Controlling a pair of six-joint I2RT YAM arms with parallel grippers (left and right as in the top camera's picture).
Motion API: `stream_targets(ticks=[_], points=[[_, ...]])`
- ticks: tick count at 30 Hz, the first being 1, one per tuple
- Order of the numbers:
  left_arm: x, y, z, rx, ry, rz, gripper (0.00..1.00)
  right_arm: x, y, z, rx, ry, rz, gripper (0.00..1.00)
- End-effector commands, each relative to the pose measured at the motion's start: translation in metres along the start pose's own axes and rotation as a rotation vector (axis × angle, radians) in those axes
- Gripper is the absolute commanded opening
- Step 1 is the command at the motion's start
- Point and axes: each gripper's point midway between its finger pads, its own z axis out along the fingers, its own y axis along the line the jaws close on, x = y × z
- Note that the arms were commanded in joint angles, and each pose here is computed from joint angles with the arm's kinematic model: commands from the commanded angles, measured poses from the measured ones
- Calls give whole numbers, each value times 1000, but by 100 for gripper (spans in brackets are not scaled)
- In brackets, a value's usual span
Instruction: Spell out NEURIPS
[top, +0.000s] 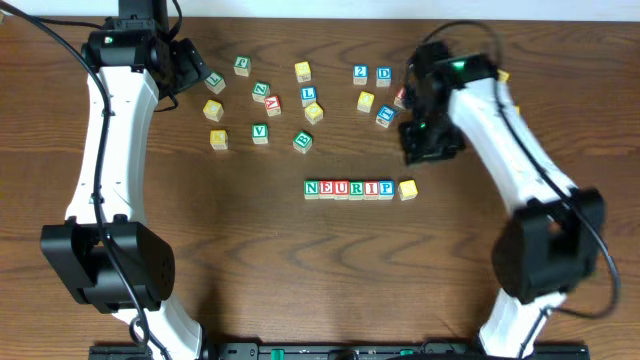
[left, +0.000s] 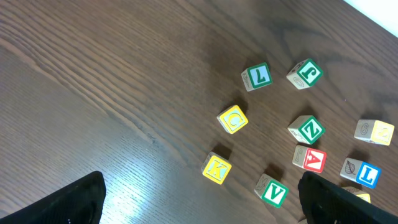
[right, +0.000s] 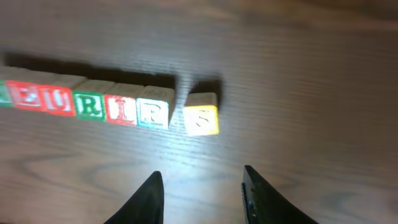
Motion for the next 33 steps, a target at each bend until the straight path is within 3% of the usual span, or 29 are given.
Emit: stream_targets(ticks=[1, 17, 33], points=[[1, 3, 4, -19, 6, 7, 98, -2, -18, -37, 20, -99, 41, 33], [1, 3, 4, -19, 6, 7, 98, 12, -37, 51, -9, -52, 126, 16], [1, 3, 4, -19, 6, 7, 98, 19, -25, 95, -43, -78, 113, 11]])
